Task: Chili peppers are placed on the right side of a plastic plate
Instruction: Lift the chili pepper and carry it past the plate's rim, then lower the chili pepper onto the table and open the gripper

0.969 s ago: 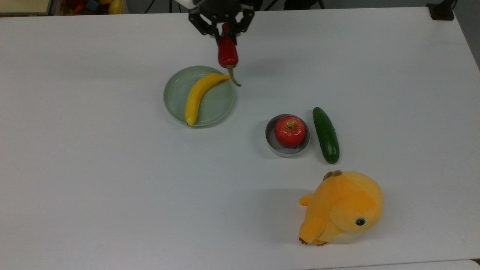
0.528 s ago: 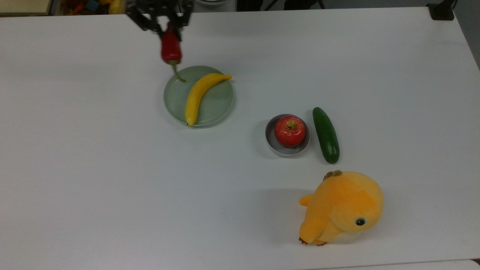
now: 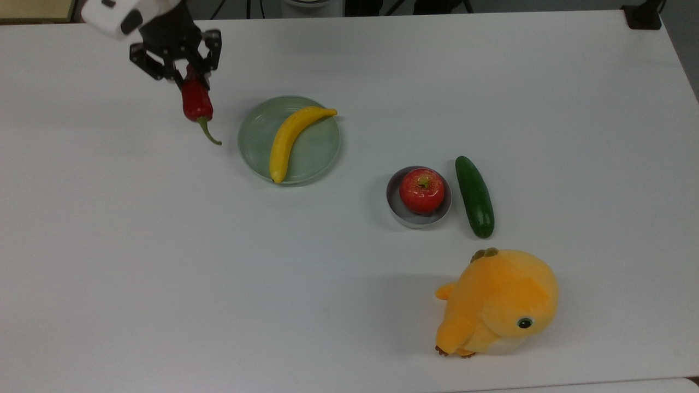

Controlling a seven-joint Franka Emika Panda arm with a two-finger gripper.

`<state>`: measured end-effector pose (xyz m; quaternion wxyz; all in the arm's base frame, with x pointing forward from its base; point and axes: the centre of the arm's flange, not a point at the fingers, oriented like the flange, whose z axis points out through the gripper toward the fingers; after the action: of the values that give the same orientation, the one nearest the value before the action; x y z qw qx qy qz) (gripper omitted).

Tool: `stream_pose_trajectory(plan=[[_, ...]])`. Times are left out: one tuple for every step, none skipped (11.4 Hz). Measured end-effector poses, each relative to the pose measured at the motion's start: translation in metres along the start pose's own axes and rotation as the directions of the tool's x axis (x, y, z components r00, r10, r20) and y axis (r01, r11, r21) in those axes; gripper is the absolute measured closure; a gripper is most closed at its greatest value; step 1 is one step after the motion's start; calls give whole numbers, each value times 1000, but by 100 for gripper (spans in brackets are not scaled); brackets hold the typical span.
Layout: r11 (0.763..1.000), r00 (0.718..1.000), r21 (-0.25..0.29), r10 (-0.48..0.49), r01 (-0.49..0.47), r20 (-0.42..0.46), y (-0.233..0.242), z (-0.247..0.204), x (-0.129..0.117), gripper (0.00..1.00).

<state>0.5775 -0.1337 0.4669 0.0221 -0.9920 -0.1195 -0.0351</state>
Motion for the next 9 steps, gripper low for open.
stream_pose_trajectory(plan=[[1000, 1000, -9, -2, 3, 13, 8, 20, 1, 65], [1000, 1000, -19, -1, 2, 26, 16, 39, 2, 65], [999, 1000, -33, 1, 0, 30, 25, 57, 2, 65], [999, 1000, -49, 3, -2, 29, 31, 77, 1, 65], [998, 999, -63, 9, -7, 31, 37, 95, -2, 65], [998, 999, -68, 14, -12, 40, 41, 110, -6, 65], [998, 998, -67, 16, -12, 53, 41, 121, -8, 65], [998, 998, -64, 13, -9, 67, 40, 130, -8, 65], [998, 997, -61, 10, -5, 78, 38, 136, -7, 65]])
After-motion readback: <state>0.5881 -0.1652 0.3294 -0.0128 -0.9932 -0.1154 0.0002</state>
